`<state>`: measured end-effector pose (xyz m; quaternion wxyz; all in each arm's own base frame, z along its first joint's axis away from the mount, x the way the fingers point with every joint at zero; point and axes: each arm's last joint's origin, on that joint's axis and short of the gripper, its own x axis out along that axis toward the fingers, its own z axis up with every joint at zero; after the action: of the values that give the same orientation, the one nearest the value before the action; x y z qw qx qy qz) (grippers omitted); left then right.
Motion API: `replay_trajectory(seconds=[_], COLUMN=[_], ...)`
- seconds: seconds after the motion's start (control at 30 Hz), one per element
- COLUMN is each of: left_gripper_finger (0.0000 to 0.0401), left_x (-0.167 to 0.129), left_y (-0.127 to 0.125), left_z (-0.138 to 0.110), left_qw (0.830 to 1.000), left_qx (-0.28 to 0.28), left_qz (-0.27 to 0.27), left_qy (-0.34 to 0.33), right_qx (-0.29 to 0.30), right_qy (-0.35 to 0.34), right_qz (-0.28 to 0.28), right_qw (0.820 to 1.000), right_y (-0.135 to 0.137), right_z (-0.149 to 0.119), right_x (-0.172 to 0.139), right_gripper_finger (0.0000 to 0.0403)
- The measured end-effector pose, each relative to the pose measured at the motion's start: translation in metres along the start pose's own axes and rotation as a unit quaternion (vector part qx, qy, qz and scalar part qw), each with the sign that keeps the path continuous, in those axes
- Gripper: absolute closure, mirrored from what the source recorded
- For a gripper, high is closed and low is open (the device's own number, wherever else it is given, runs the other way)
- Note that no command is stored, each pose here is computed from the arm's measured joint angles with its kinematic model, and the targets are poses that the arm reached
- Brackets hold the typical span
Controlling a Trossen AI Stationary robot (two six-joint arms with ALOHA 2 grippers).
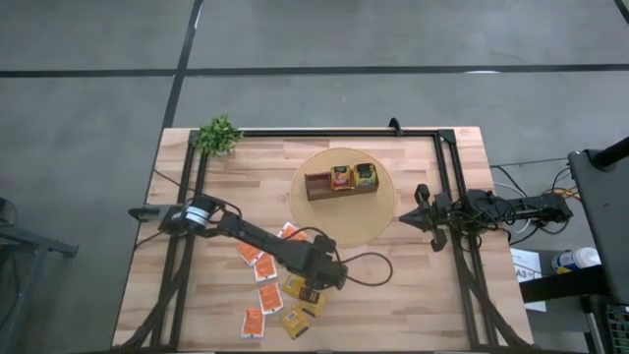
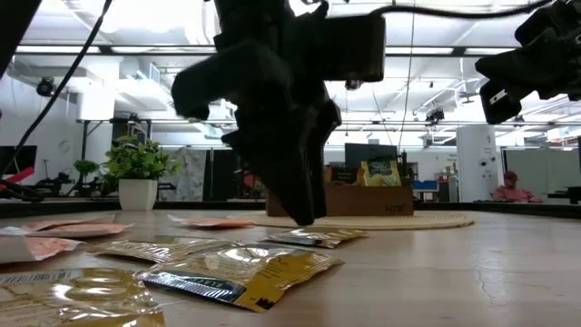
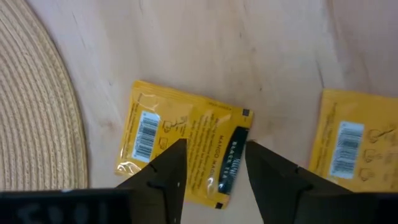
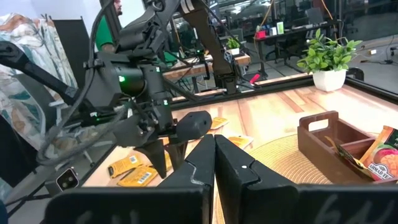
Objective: Pick & Place Tea
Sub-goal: Put the orange tea bag into the middle section of the wooden organizer
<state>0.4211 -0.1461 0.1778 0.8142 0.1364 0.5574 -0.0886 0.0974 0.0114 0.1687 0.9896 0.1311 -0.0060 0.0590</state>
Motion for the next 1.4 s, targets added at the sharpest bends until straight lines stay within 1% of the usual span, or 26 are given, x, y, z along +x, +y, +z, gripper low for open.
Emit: replay_trajectory(seconds=[0.1,0.3,0.37,0.47,0.7,0.83,1.17,1.27,1.33,1.4], left_gripper_finger=[0.0223,0.0161,0.0150,0.0145,0.0145,0.0145,0.0146,0.0163,0.0189,0.0225], left_x=[0.000,0.000,0.000,0.000,0.005,0.008,0.016,0.016,0.016,0.017], left_y=[0.001,0.002,0.002,0.003,0.007,0.009,0.018,0.018,0.019,0.019], left_z=[0.000,0.000,0.000,-0.001,-0.002,-0.004,-0.008,-0.008,-0.008,-0.009], left_qw=[1.000,1.000,1.000,1.000,0.999,0.999,0.999,0.999,0.999,0.999], left_qx=[0.007,0.008,0.010,0.025,0.045,0.042,0.036,0.034,0.034,0.033], left_qz=[0.000,0.001,0.001,0.001,-0.002,-0.019,-0.024,-0.030,-0.031,-0.032], left_qy=[0.000,0.000,0.002,0.004,0.005,0.007,0.003,0.002,0.002,0.002], right_qx=[0.000,0.000,0.000,0.000,0.000,0.000,0.000,0.000,0.000,0.000], right_qy=[0.000,0.000,0.000,0.000,0.000,0.000,0.000,0.000,0.000,0.000], right_qz=[0.000,0.000,0.000,0.000,0.000,0.000,0.000,0.000,0.000,0.000], right_qw=[1.000,1.000,1.000,1.000,1.000,1.000,1.000,1.000,1.000,1.000], right_y=[0.000,0.000,0.000,0.000,0.000,0.000,0.000,0.000,0.000,0.000], right_z=[0.000,0.000,0.000,0.000,0.000,0.000,0.000,0.000,0.000,0.000], right_x=[0.000,0.000,0.000,0.000,0.000,0.000,0.000,0.000,0.000,0.000], right_gripper_finger=[0.0394,0.0394,0.0394,0.0394,0.0394,0.0394,0.0394,0.0394,0.0394,0.0394])
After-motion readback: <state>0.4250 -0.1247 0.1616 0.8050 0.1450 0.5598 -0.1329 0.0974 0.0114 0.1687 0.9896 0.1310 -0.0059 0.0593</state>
